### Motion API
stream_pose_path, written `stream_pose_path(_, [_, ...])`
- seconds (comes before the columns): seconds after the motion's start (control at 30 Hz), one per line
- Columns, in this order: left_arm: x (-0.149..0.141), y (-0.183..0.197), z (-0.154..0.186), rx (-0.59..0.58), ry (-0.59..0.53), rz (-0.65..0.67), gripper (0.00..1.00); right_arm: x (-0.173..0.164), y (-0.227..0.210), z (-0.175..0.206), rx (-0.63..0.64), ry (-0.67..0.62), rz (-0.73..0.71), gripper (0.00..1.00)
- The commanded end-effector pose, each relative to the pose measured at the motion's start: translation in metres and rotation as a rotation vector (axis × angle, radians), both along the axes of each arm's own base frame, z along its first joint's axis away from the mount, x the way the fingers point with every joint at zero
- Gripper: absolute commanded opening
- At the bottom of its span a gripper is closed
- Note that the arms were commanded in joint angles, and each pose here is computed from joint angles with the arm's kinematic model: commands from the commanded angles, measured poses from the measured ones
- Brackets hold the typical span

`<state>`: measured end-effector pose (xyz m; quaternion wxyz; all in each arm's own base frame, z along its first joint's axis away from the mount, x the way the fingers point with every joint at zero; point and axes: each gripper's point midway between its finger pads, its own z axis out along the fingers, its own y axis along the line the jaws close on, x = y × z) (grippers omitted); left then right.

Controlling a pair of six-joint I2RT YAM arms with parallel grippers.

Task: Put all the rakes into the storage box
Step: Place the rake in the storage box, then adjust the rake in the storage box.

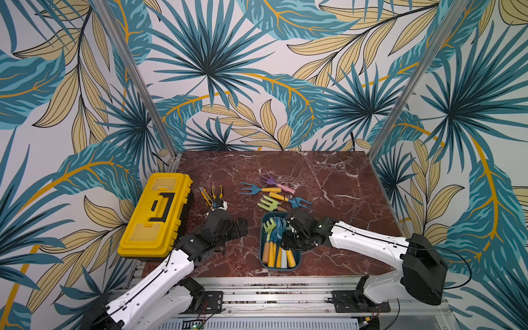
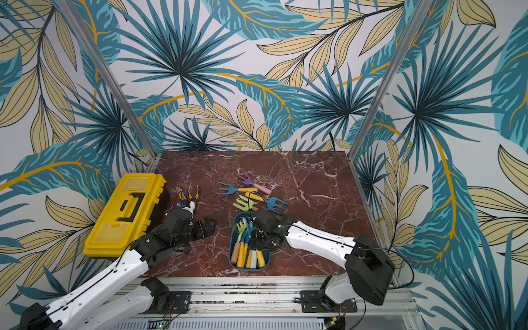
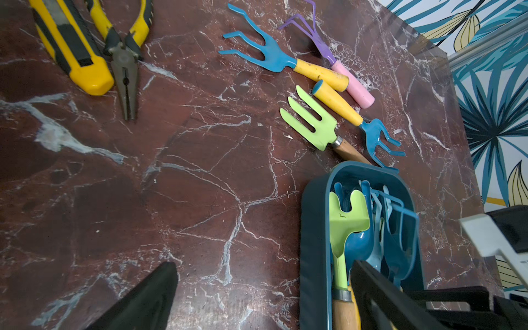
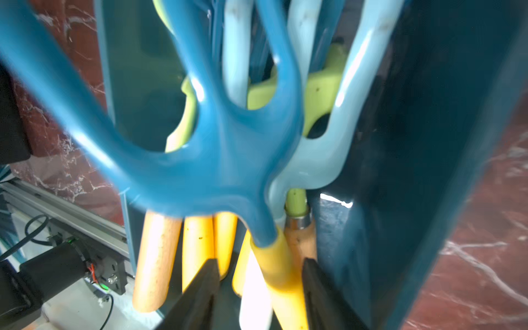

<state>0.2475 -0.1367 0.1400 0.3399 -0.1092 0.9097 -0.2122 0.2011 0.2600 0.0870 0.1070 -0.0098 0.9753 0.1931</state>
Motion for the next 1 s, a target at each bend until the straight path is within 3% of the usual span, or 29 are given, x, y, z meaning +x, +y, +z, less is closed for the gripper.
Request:
stream_pose_path(0.0, [0.005, 0.003, 0.001, -0.002, -0.009, 0.015, 1.0, 0.005, -0.02, 0.028, -0.048, -0.088, -0.038, 0.62])
stream_pose_path(0.2, [0.022, -0.006, 0.008, -0.031, -0.001, -0.004, 1.0, 0.026, -0.043, 0.067, -0.044, -0.214, -0.076, 0.68])
stream_pose_path(0.3, [0.029, -0.02, 0.007, -0.056, 0.027, -0.046, 1.0, 0.037, -0.044, 0.07, -0.028, -0.203, -0.082, 0.66])
stream_pose_path(0.37, [0.03, -0.034, 0.002, -0.081, 0.072, -0.099, 1.0, 0.032, -0.024, 0.068, 0.027, -0.154, -0.011, 0.63])
stream_pose_path(0.53, [0.034, -0.054, -0.008, -0.147, 0.125, -0.143, 0.99, 0.014, 0.007, 0.041, 0.091, -0.058, 0.119, 0.61])
stream_pose_path(0.97, [0.033, -0.054, -0.016, -0.146, 0.138, -0.145, 1.0, -0.025, 0.006, -0.012, -0.089, 0.059, 0.214, 0.61])
